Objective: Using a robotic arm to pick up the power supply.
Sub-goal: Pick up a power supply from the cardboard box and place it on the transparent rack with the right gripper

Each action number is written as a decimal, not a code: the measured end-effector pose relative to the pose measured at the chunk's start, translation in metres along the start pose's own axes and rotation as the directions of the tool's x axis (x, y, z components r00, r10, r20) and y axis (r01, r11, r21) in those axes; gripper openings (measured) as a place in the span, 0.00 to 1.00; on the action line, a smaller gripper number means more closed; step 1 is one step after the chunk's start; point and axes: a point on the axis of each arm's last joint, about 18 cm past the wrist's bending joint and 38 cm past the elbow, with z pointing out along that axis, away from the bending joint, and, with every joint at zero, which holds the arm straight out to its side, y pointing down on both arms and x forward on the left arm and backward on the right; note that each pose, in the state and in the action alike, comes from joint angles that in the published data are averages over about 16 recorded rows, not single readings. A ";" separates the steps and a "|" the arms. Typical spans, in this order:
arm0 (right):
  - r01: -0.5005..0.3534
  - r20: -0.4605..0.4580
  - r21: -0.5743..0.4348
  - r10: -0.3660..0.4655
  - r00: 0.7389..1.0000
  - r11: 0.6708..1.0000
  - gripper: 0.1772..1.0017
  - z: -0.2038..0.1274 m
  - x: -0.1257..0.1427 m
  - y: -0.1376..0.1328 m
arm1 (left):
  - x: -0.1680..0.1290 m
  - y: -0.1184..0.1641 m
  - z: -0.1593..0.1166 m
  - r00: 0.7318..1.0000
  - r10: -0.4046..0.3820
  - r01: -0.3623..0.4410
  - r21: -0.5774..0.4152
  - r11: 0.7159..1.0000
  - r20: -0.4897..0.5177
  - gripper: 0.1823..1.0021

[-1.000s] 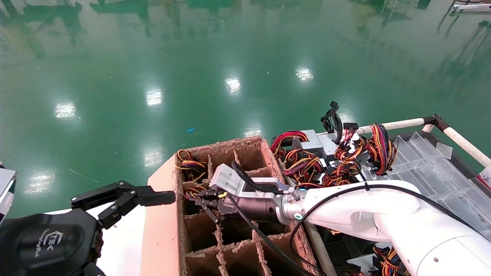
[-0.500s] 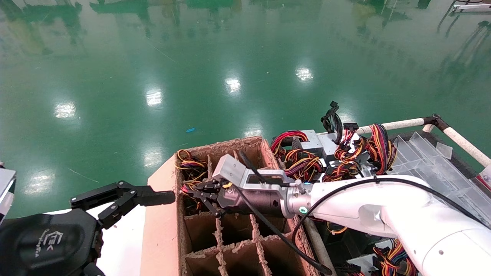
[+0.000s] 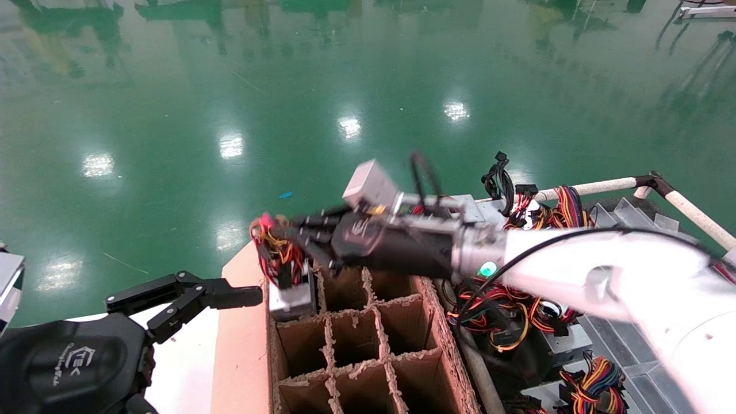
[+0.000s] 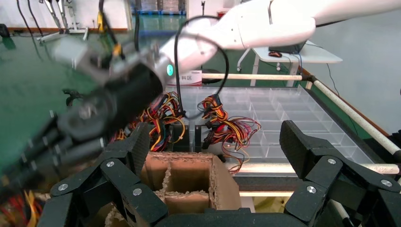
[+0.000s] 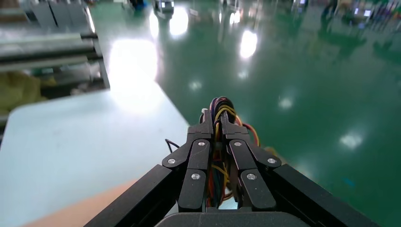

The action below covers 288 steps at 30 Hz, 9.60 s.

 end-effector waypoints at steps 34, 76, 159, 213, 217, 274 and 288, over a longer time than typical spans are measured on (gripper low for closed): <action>0.286 -0.124 -0.014 -0.285 0.950 0.958 0.03 -0.254 0.043 -0.152 | 0.000 0.000 0.000 1.000 0.000 0.000 0.000 1.000 0.000 1.00; 0.056 -0.375 -0.337 -0.189 0.908 0.940 0.03 -0.410 0.019 -0.046 | 0.000 0.000 0.000 1.000 0.000 0.000 0.000 1.000 0.000 1.00; -0.101 -0.703 0.092 0.136 0.698 0.991 0.03 -0.405 -0.018 0.097 | 0.000 0.000 0.000 1.000 0.000 0.000 0.000 1.000 0.000 1.00; -0.079 -0.634 -0.006 0.057 0.771 0.997 0.03 -0.396 -0.006 0.077 | 0.000 0.000 0.000 1.000 0.000 0.000 0.000 1.000 0.000 1.00; -0.077 -0.637 -0.018 0.048 0.769 0.997 0.03 -0.399 -0.005 0.075 | 0.000 0.000 0.000 1.000 0.000 0.000 0.000 1.000 0.000 1.00; -0.152 -0.664 0.040 0.140 0.735 0.988 0.02 -0.451 -0.079 0.104 | 0.000 0.000 0.000 1.000 0.000 0.000 0.000 1.000 0.000 1.00; -0.177 -0.716 0.062 0.167 0.678 0.982 0.02 -0.478 -0.115 0.120 | 0.000 0.000 0.000 1.000 0.000 0.000 0.000 1.000 0.000 1.00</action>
